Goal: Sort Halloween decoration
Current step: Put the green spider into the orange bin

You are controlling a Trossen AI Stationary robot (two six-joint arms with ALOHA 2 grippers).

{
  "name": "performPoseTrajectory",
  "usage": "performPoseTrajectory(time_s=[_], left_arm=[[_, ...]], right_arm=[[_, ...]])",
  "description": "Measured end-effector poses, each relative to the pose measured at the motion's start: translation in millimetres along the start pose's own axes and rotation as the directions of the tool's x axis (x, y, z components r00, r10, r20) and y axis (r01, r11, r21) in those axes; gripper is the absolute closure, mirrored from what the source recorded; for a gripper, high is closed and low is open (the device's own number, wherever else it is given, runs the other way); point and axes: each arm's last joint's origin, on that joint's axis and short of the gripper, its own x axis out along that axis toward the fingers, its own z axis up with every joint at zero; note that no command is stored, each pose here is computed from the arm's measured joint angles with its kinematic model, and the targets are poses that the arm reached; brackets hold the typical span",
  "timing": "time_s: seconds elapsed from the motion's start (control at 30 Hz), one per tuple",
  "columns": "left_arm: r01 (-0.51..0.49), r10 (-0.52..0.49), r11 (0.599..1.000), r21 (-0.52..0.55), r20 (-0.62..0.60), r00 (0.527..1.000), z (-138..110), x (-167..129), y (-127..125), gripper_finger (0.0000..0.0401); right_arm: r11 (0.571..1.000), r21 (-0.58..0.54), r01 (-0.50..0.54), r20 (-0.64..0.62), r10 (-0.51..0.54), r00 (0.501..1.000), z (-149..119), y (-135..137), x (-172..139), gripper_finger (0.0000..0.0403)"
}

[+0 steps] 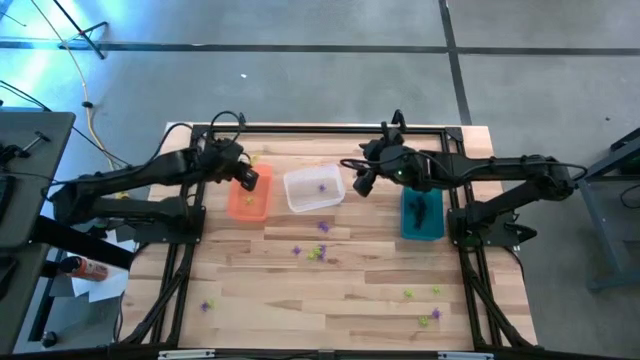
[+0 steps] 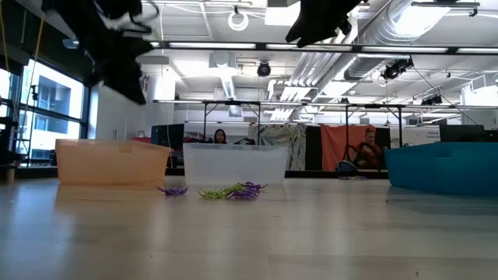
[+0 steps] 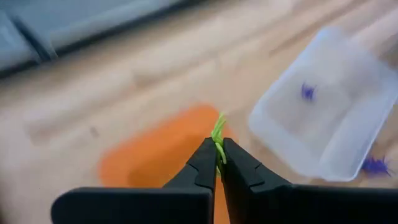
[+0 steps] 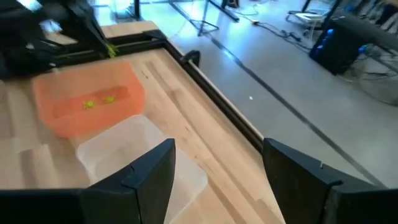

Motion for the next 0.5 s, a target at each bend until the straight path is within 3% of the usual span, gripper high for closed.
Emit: performPoseTrajectory(time_s=[0.23,0.5], left_arm=[[-0.016,0.002,0.998,-0.062,-0.224,0.975,-1,45,13,0.0401],[-0.075,0.068,0.997,0.000,-0.428,0.901,-15,82,13,0.0401]], right_arm=[[1.000,0.009,-0.009,-0.005,0.009,1.000,0,-1,2,0.0166],[0.995,0.096,-0.009,-0.005,0.009,1.000,0,-1,2,0.0166]])
